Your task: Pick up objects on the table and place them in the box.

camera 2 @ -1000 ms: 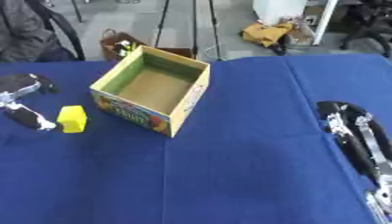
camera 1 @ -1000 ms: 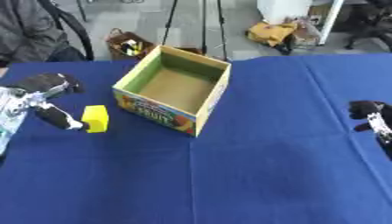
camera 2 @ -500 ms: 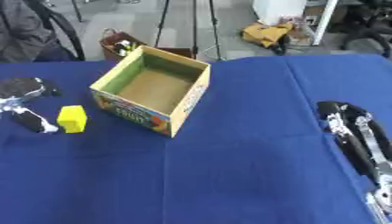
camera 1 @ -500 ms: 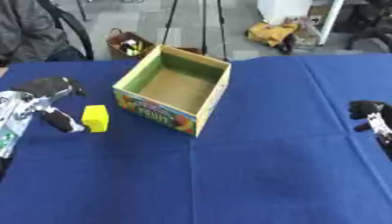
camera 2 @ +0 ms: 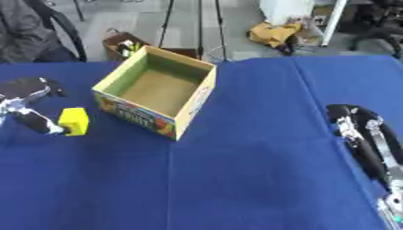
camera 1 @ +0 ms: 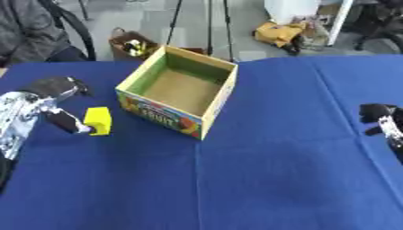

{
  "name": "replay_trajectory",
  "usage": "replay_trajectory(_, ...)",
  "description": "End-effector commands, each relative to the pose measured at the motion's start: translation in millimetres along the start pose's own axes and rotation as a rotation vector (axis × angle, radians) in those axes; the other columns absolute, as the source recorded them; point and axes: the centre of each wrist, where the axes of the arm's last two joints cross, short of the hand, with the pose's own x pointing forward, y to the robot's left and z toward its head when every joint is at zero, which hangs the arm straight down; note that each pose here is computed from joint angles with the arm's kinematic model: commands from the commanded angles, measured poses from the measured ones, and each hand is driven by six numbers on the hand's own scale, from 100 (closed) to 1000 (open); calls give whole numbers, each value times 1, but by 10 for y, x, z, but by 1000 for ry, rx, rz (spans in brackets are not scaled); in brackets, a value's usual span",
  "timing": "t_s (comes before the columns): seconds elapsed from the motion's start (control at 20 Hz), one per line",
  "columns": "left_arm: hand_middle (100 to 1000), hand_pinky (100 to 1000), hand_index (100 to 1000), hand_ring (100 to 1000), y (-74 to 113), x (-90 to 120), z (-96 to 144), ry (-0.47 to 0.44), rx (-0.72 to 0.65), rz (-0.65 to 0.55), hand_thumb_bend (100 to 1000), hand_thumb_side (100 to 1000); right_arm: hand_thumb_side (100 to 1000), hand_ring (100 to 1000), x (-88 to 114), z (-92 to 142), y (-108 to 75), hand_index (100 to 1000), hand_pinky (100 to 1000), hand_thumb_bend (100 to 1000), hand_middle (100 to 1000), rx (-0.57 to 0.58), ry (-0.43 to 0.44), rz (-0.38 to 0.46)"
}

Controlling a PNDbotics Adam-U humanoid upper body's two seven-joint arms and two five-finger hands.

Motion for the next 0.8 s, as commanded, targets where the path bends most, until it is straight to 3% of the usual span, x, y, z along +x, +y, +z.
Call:
replay_trajectory(0.05,719,808,803,765,96,-34,-14,8,38,-10,618,381,1000,724,39,-29,-84,784,607,100,682,-9,-22,13)
replay_trajectory(0.55,704,803,792,750,41,37,-92,-18,19,-16,604,377,1000,724,41,-31,-76,784,607,100,682,-8,-23,10)
replay_trajectory(0.8,668,791,787,717,29,22,-95,-17,-19,-31,526,334,1000,724,36,-28,-73,784,607,100,682,-7,-21,10)
